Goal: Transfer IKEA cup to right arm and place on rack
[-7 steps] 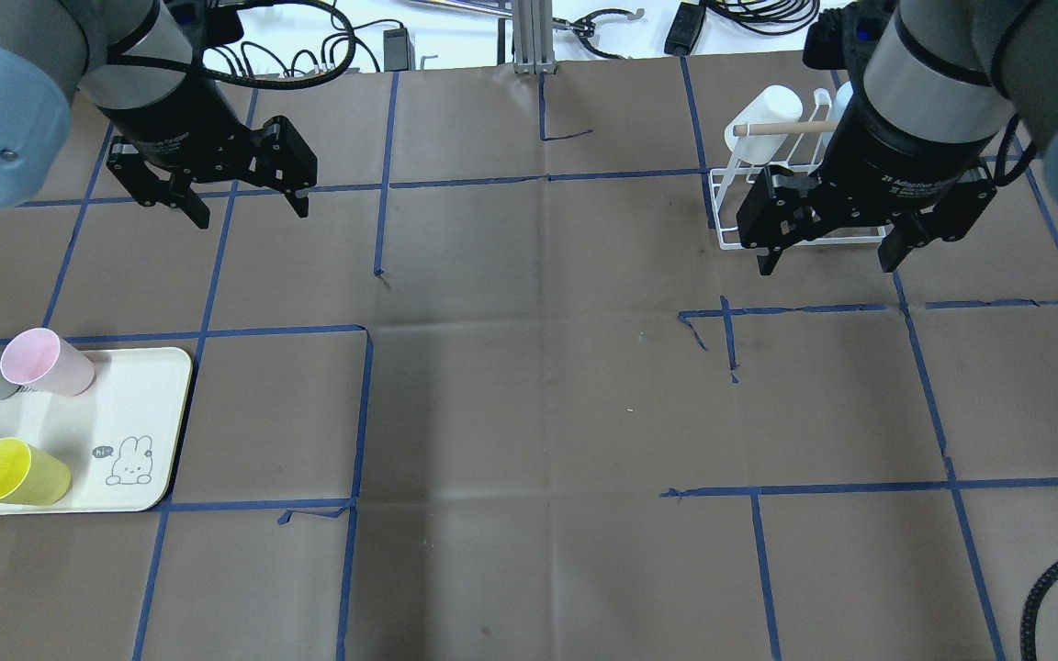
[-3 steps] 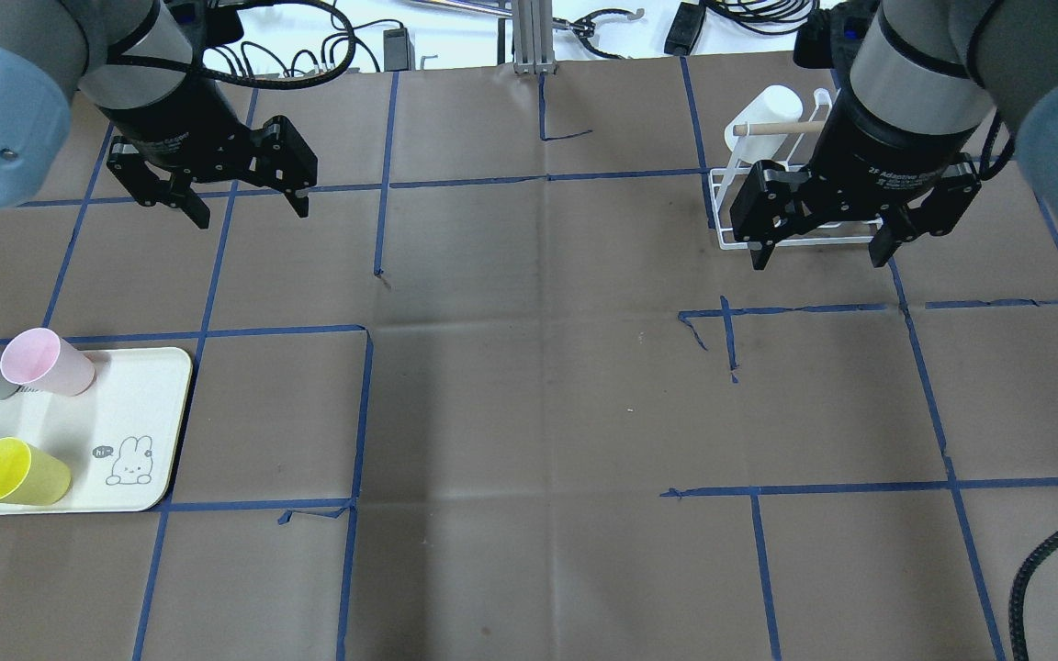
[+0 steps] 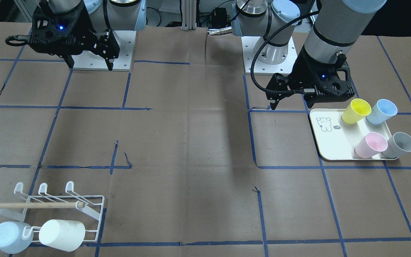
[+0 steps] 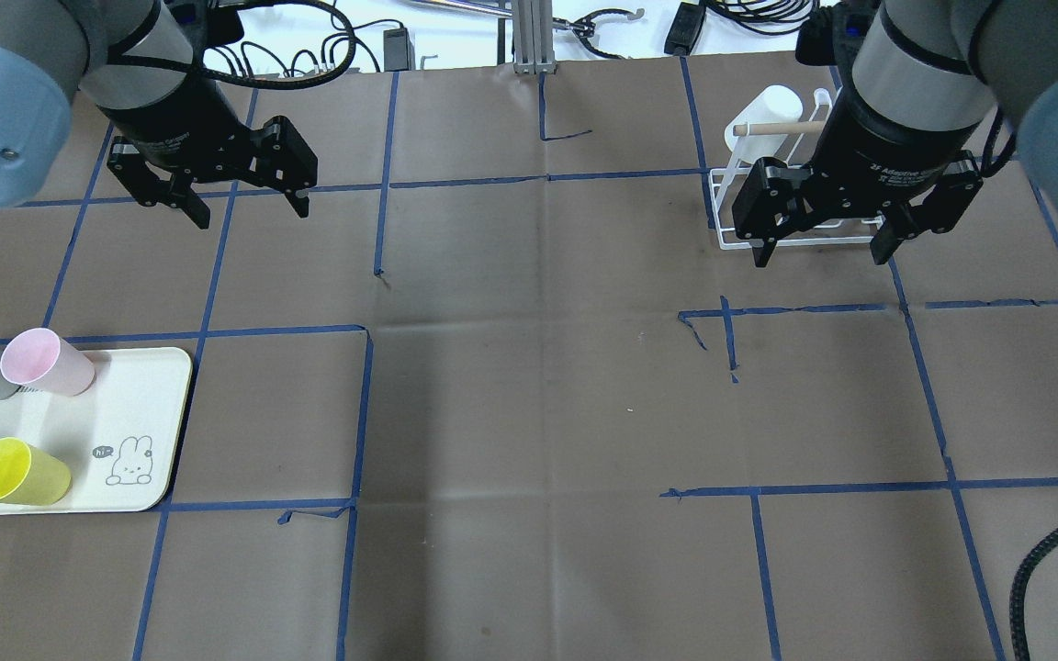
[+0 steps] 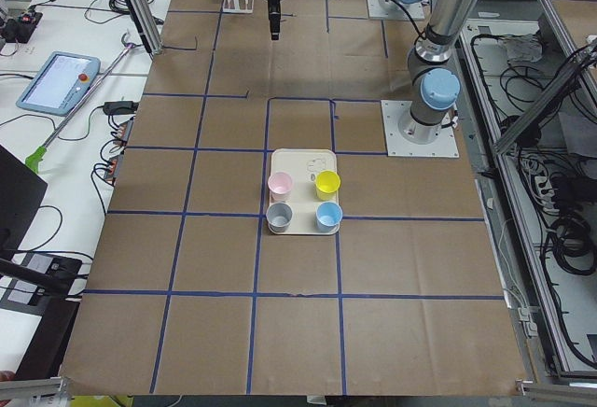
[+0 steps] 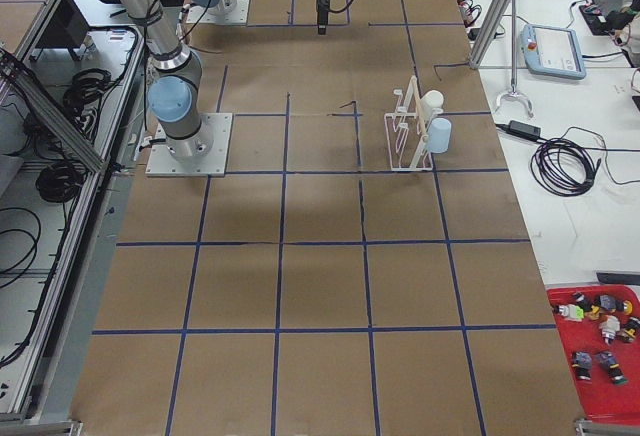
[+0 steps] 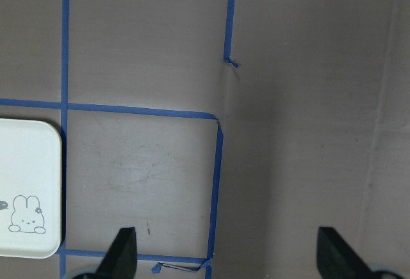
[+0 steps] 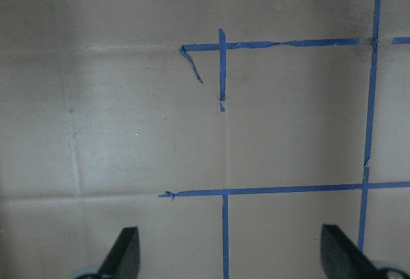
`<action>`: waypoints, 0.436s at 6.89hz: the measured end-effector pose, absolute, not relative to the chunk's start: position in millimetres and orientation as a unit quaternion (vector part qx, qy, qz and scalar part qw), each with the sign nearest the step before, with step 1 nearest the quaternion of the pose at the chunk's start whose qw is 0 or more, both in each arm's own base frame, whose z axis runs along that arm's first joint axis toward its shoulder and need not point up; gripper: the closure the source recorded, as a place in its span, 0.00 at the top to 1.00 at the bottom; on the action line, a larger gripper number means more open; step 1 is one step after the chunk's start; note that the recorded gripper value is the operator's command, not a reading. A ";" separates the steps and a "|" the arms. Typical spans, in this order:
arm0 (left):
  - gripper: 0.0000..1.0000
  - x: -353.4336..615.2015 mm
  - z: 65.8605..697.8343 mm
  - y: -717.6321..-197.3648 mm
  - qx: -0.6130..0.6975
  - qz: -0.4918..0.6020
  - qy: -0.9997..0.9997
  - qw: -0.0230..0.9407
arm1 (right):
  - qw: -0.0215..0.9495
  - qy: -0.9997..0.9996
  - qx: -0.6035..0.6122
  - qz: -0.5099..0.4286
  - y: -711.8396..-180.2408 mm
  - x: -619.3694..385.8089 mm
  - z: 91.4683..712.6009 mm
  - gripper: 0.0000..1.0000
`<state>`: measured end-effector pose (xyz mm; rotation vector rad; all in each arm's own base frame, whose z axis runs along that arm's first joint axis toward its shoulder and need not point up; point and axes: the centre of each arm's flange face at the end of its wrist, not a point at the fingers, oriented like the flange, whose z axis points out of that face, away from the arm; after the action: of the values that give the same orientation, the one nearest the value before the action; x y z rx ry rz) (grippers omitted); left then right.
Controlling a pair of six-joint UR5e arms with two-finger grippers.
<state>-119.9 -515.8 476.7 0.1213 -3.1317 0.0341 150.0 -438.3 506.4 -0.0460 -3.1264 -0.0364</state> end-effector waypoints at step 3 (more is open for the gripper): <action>1.00 -119.9 476.7 -515.9 0.039 0.011 -0.999 0.004 | 0.005 -1.000 -0.015 -0.012 -439.4 150.1 505.5 1.00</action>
<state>-119.9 -515.9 476.7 0.1214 -3.1317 0.0339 150.1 -439.4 505.5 -0.0467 -3.1303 -0.0386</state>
